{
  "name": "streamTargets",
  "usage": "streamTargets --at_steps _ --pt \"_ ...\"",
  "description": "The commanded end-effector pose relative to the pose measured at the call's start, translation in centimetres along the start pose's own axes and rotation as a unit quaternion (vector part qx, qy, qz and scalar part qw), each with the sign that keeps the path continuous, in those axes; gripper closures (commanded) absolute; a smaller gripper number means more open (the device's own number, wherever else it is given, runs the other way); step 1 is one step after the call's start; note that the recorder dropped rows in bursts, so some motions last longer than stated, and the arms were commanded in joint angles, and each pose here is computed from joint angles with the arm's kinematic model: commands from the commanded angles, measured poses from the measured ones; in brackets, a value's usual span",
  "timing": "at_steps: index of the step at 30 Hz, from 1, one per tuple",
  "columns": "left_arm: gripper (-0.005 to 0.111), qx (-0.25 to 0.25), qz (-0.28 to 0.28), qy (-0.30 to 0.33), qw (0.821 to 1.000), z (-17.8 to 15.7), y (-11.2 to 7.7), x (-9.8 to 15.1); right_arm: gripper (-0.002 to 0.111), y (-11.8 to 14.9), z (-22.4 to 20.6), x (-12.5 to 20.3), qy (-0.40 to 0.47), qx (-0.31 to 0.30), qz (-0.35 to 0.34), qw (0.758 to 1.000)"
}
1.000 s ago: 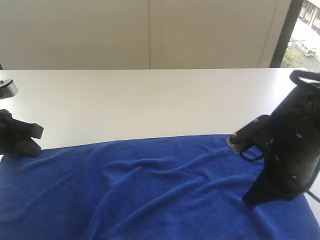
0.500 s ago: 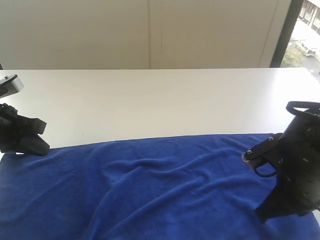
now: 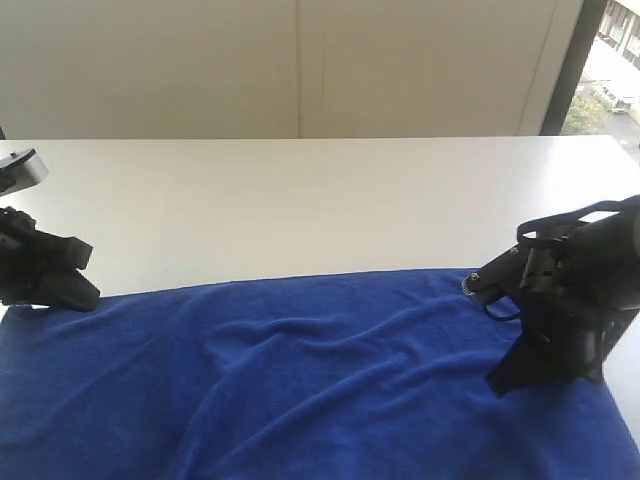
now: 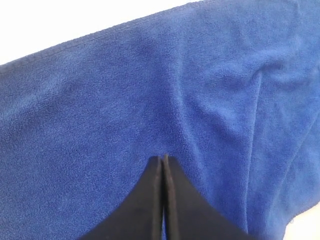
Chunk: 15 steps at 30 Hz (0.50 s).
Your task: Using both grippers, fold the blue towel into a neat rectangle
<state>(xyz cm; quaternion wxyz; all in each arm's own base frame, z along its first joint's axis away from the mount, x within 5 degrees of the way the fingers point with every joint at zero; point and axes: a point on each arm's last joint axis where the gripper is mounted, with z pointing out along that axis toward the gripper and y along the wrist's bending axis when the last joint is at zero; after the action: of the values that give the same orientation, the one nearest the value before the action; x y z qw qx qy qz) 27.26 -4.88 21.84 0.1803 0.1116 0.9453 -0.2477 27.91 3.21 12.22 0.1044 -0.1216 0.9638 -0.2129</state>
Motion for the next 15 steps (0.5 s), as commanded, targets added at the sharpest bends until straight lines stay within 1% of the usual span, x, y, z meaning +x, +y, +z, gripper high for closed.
streamTargets --at_steps 1,7,9,15 --pt "0.107 0.008 -0.001 -0.005 1.0 -0.1 -0.3 -0.2 0.108 -0.2 1.5 0.2 0.036 0.014 -0.004 0.999" --pt "0.107 0.006 0.0 -0.007 1.0 -0.1 -0.2 -0.2 0.108 -0.7 2.5 0.7 0.066 0.023 0.0 0.998" --pt "0.107 0.006 0.0 -0.007 1.0 -0.1 -0.2 -0.2 0.108 -1.3 2.8 1.1 0.083 0.034 0.006 0.996" --pt "0.107 0.008 0.0 -0.005 1.0 -0.1 -0.3 -0.2 0.108 -3.1 3.5 1.8 0.106 0.042 0.036 0.993"
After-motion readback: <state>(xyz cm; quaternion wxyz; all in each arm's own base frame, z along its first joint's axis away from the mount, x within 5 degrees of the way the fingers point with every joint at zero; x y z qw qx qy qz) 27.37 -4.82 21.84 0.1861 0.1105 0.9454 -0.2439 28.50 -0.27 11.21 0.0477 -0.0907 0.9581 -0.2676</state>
